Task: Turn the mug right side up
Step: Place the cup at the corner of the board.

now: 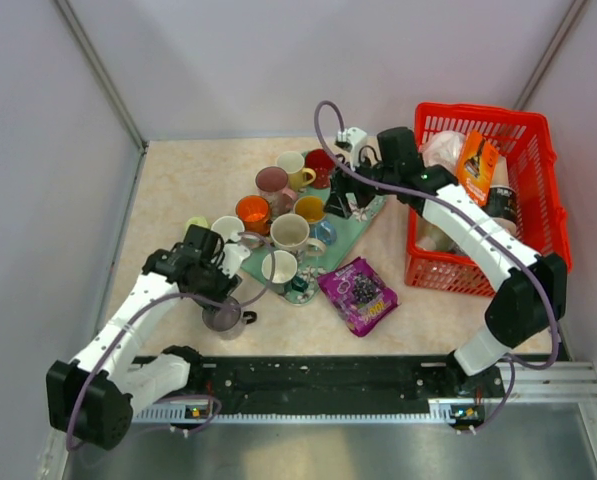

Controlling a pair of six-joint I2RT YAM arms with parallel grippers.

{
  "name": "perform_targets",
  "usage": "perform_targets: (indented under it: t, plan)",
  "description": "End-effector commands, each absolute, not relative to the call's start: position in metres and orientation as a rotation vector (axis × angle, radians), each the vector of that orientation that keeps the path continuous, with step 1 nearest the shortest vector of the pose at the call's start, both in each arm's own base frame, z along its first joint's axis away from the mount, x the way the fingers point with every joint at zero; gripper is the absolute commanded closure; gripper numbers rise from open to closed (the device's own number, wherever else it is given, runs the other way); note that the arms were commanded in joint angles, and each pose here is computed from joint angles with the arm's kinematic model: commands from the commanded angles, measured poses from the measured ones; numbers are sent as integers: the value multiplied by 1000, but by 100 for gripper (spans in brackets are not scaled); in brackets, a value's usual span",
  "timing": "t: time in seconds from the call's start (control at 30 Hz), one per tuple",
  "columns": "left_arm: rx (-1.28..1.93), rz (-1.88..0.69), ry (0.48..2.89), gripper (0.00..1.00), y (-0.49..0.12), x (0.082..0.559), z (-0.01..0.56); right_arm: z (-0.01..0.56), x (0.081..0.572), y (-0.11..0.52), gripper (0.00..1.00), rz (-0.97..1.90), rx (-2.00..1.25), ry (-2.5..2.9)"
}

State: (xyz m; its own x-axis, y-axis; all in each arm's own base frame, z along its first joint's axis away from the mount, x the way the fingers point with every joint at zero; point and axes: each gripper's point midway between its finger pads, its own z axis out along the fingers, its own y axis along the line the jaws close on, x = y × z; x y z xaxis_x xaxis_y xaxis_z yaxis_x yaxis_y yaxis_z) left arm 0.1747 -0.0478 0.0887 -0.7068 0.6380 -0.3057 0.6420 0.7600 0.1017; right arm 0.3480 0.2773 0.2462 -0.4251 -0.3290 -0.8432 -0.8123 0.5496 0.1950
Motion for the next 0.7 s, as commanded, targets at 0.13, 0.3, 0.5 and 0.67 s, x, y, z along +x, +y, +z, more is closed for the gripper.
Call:
perform_targets:
  t: [0.13,0.3,0.5,0.67]
  plan:
    - [694,-143,2387,40,-45,204,183,244,290,315,18,700,-1246,1852]
    - [226,-37,2244,36,-3,227,242,239,252,356,21,799,-1531,1669]
    - [-577,165,1964,30,82,226,293,227,214,407,21,792,-1761,1518]
    - [-703,40,1816,31,79,226,299,187,184,435,23,793,-1881,1543]
